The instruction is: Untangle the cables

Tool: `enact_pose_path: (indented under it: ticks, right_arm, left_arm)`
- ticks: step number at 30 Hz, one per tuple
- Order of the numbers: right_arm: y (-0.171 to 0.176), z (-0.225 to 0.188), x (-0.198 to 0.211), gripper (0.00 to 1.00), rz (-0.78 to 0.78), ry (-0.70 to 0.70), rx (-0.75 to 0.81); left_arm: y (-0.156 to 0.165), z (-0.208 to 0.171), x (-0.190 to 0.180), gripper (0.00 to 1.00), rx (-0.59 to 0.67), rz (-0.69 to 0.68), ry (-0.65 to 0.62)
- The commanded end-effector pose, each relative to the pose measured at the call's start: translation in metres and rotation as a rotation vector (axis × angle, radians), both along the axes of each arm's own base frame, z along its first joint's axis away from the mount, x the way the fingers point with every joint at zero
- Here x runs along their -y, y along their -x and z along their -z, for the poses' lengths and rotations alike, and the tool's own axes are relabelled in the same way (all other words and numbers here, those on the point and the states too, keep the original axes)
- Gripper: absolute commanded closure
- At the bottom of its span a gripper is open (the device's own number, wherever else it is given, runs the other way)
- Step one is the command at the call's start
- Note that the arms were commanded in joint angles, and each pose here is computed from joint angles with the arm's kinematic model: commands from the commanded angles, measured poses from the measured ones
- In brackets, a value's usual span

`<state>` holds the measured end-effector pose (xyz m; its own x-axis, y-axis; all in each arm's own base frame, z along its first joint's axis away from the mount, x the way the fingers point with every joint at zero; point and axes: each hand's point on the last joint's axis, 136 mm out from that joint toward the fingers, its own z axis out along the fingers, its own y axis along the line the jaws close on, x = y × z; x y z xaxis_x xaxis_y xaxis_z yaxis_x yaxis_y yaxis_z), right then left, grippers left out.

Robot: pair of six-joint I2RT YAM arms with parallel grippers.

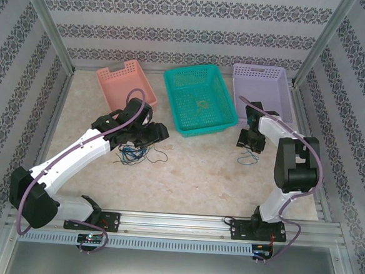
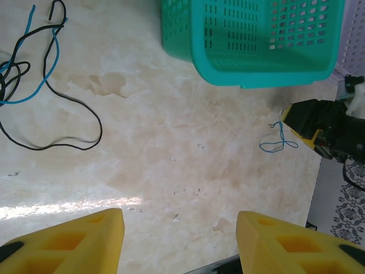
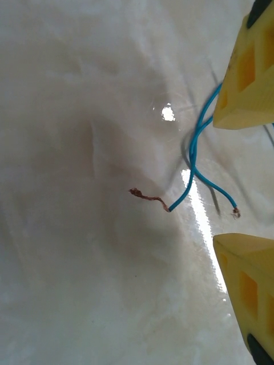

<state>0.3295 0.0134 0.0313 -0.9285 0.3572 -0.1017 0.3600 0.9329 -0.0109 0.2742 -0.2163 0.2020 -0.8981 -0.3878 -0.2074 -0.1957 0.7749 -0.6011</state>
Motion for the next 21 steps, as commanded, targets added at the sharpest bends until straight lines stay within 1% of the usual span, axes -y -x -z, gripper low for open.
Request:
enact_pose_path:
  ticks: [1,7,10,12,14,17,19,21]
  right_arm:
    - [-0.007,0.005,0.002,0.51,-0.036,0.018,-0.017]
    - [-0.009,0.022,0.01,0.59,-0.031,0.046,-0.065]
    - [-0.011,0.024,0.012,0.67,-0.038,0.061,-0.069]
    - [-0.013,0.023,0.013,0.77,-0.044,0.069,-0.063]
    - [-0.014,0.018,0.014,0.86,-0.046,0.078,-0.048]
    - [-0.013,0.006,0.015,0.97,-0.051,0.109,-0.01]
    - [-0.012,-0.008,0.015,1.0,-0.051,0.126,0.026]
    - [-0.01,-0.022,0.015,1.0,-0.042,0.135,0.061]
  left_arm:
    - [0.002,-0.006,0.001,0.45,0.036,0.003,0.007]
    - [0.001,-0.01,0.001,0.46,0.043,-0.003,0.015]
    - [0.001,-0.012,0.001,0.46,0.045,-0.004,0.018]
    - [0.001,-0.015,0.001,0.46,0.048,-0.005,0.019]
    - [0.0,-0.016,0.001,0.46,0.052,-0.006,0.019]
    - [0.0,-0.016,0.001,0.46,0.054,-0.007,0.019]
    - [-0.001,-0.016,0.001,0.46,0.054,-0.008,0.021]
    - [-0.001,-0.017,0.003,0.47,0.054,-0.008,0.026]
